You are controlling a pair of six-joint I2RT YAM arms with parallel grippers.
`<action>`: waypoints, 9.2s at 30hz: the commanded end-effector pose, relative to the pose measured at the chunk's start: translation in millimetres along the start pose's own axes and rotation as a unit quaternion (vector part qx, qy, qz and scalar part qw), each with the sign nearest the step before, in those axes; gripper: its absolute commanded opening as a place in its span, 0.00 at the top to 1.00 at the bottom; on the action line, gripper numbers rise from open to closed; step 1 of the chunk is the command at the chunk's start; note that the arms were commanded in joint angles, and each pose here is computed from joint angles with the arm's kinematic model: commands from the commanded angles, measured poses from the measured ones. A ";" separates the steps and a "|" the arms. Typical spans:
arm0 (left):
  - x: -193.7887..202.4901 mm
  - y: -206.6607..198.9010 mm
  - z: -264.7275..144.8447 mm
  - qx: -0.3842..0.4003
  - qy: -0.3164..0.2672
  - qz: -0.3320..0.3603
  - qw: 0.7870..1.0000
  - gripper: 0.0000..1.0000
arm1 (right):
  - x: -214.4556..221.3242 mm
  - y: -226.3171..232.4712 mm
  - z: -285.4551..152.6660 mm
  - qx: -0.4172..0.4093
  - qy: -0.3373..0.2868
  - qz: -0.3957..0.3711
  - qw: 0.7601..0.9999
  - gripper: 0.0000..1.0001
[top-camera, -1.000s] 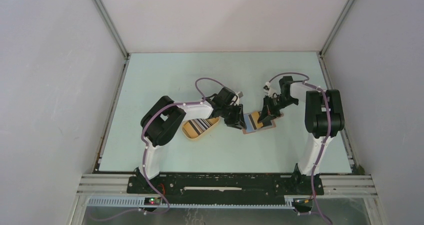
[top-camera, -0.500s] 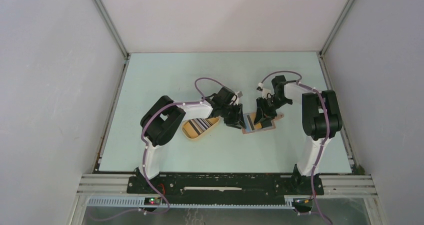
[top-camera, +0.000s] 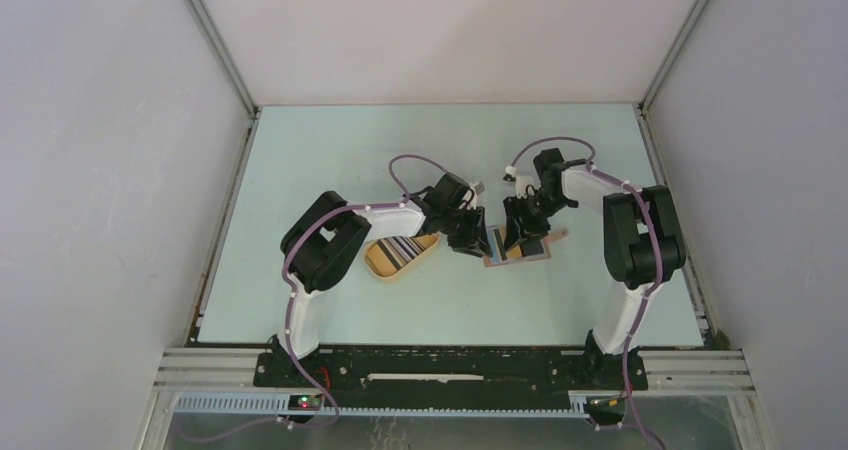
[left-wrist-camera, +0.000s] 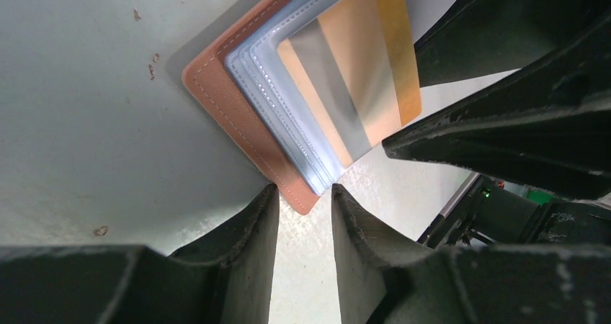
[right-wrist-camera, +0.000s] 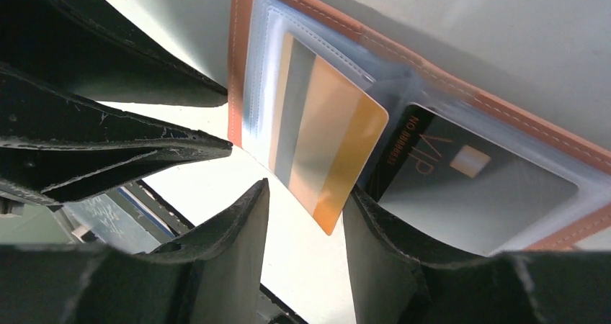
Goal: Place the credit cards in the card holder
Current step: Insert the credit card into the card holder, then turn over the card slot in the card holder, then pick up the credit card from the storage box.
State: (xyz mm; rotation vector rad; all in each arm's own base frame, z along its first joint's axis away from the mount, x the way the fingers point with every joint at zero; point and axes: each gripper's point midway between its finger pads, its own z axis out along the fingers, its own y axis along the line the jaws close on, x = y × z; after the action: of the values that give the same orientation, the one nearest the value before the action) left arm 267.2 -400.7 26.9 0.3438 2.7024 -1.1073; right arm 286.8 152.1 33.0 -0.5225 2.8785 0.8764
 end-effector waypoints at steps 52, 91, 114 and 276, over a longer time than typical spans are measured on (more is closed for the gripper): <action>-43.8 -36.1 -63.9 0.028 -0.150 0.065 0.986 0.62 | -5.8 44.4 -47.5 -0.147 -0.062 -0.062 0.985 0.45; -28.0 -25.7 -23.5 0.014 -0.090 0.031 0.995 0.54 | -0.3 -3.7 21.4 0.039 0.033 -0.022 0.998 0.88; -22.3 -26.9 -24.3 0.017 -0.080 0.011 0.997 0.57 | -3.1 -5.7 25.1 0.064 0.043 -0.027 0.997 0.85; -16.0 76.7 -280.8 -0.141 -0.484 -0.056 0.862 0.03 | -62.6 161.5 -118.5 -0.191 -0.228 -0.386 0.873 0.16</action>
State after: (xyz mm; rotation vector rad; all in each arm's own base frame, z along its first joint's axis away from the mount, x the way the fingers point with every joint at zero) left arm 286.4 -148.5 191.9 -0.2715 1.9028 -0.5122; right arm 304.3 184.0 203.0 -0.9919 2.0834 0.9469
